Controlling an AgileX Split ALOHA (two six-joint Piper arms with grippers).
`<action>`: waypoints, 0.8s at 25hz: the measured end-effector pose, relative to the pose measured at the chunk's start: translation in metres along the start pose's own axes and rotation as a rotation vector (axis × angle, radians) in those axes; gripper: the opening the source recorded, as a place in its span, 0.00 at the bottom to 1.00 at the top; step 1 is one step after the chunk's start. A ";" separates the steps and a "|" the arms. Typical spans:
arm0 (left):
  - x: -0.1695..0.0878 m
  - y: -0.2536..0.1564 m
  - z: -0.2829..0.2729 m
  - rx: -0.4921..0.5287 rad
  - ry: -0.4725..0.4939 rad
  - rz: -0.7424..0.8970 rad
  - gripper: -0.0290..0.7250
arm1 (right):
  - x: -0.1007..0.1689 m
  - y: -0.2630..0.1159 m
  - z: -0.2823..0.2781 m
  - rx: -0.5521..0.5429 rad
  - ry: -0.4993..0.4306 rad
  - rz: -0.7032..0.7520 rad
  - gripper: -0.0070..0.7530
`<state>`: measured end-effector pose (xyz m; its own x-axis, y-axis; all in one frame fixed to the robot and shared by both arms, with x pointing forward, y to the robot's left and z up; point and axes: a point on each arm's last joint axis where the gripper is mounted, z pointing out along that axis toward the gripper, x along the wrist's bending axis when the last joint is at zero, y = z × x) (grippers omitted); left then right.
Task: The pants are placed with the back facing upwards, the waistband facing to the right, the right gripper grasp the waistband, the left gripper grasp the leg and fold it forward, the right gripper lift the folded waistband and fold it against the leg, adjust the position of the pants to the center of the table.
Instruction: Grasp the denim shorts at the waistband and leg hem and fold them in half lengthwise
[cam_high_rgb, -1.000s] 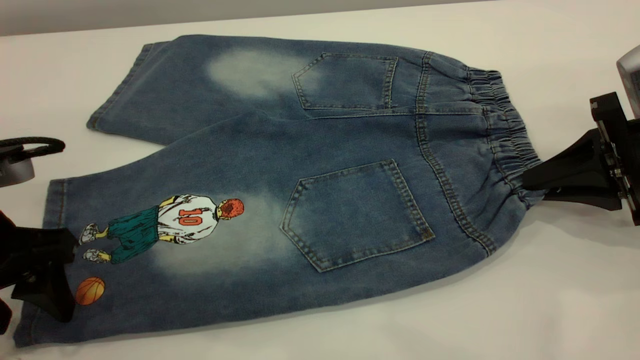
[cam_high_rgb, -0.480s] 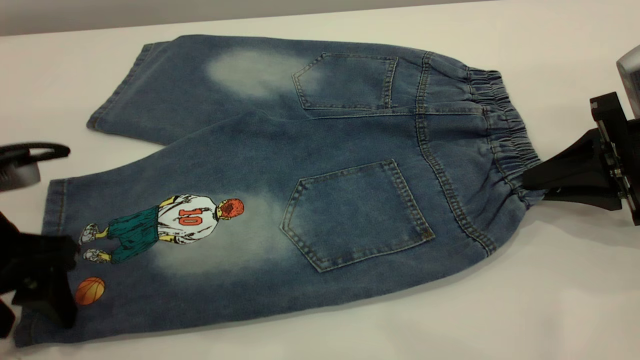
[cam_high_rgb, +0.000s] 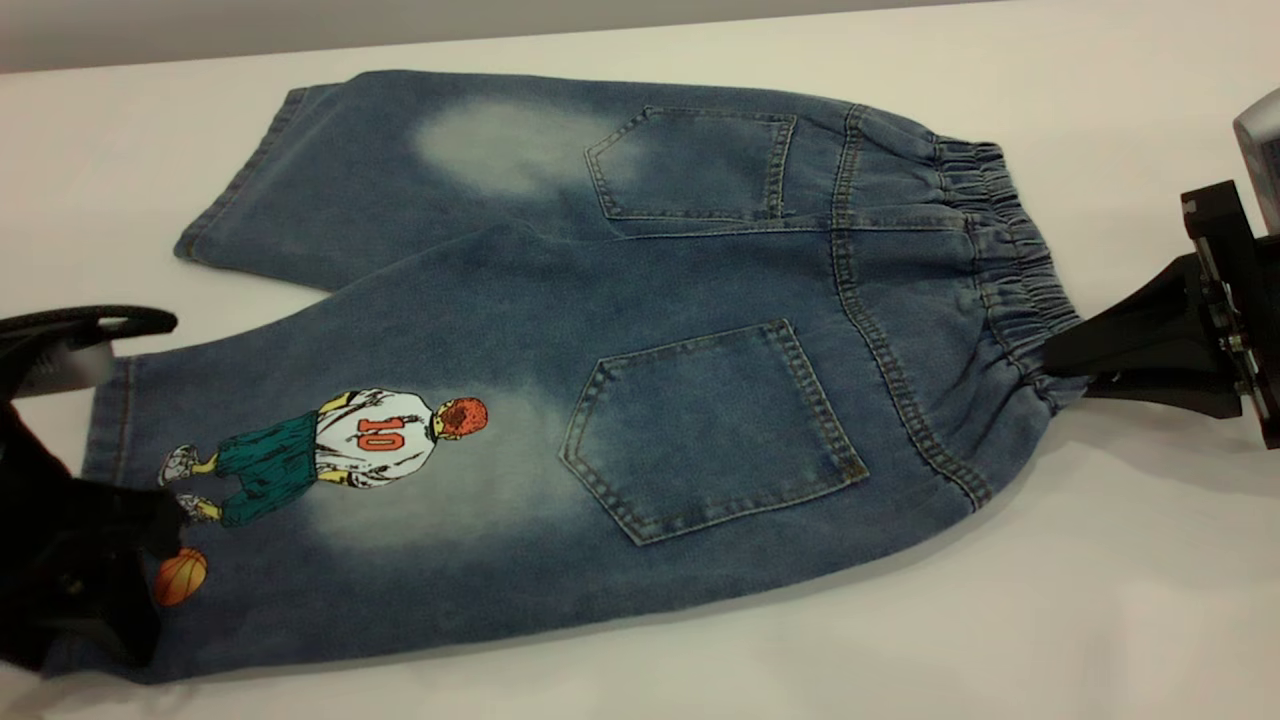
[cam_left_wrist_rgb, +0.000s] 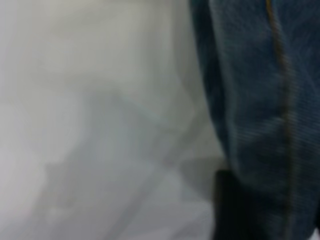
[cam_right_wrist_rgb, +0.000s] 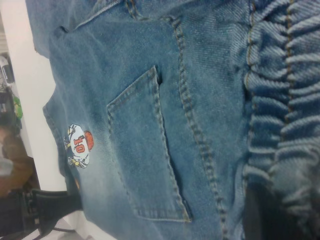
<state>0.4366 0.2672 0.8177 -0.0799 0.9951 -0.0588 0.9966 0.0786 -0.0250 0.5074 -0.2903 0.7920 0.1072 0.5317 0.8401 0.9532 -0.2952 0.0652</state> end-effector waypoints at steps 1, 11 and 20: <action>0.000 0.001 0.000 -0.008 0.001 0.001 0.39 | 0.000 0.000 0.000 0.000 0.000 0.000 0.06; -0.001 0.002 -0.009 -0.029 -0.009 0.011 0.13 | 0.006 0.002 -0.002 -0.006 0.028 -0.016 0.06; -0.007 0.004 -0.061 -0.197 -0.069 0.033 0.13 | 0.031 0.010 -0.014 -0.048 0.100 -0.091 0.06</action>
<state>0.4425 0.2639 0.8793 -0.0416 0.9913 -0.1249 0.9828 0.0632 0.1737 0.5163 -0.2880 0.8266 -0.0099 0.4770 0.8789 0.9427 -0.2886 0.1673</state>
